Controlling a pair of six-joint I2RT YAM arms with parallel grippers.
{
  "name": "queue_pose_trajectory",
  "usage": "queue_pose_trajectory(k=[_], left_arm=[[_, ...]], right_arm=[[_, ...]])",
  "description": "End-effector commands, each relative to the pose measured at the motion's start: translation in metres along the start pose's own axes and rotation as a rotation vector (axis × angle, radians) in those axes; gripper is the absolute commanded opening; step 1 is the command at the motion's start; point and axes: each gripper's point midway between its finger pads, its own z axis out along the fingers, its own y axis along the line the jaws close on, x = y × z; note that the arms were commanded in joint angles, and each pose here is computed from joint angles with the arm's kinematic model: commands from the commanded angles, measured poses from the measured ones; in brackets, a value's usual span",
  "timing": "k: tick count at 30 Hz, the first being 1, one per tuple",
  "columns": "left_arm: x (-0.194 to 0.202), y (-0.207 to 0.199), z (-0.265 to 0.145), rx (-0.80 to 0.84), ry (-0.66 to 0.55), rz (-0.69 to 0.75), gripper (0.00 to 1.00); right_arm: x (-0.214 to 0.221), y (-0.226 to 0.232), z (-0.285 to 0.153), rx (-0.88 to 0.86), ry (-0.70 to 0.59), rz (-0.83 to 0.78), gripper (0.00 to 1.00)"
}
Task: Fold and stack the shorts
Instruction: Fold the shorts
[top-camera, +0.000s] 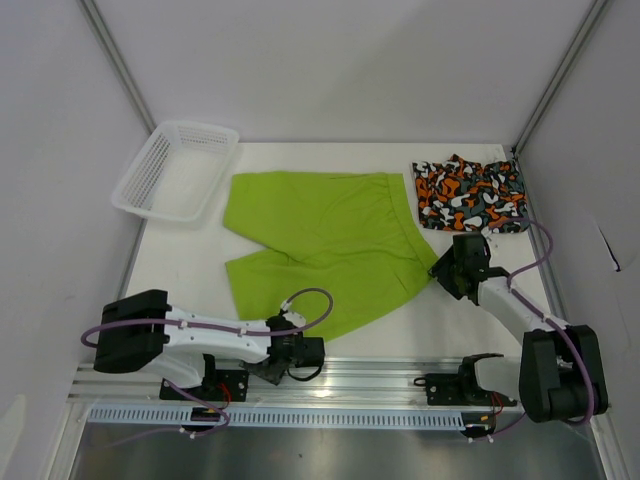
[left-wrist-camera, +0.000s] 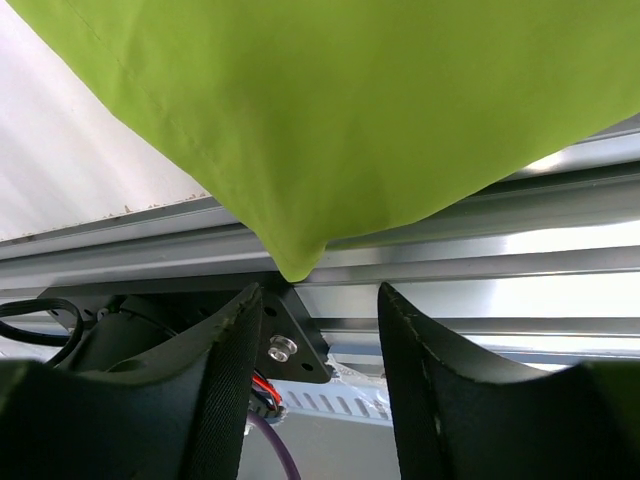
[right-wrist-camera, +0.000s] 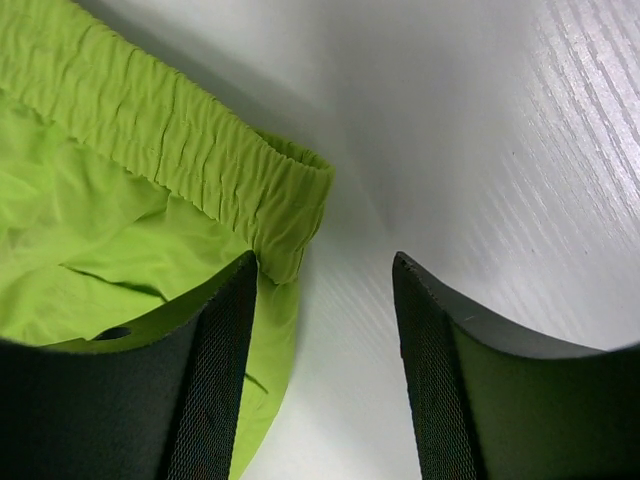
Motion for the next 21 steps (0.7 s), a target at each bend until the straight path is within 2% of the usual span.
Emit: queue_pose_trajectory(k=[1,8,15,21], left_arm=[[-0.004,-0.007,-0.004,0.03,-0.024,-0.013,0.54],[-0.008,-0.005,-0.003,0.002,-0.079,0.0,0.59],[-0.016,-0.012,-0.008,0.003,-0.166,0.057,0.59],[-0.03,-0.026,-0.012,0.066,-0.258,0.069,0.59]], right_arm=[[-0.003,0.007,0.011,-0.035,-0.012,0.015,0.58],[-0.009,0.015,0.026,-0.05,-0.03,0.058,0.53],[-0.012,0.019,0.032,-0.047,-0.029,0.065,0.35],[-0.015,0.022,0.029,-0.056,-0.034,0.061,0.34]])
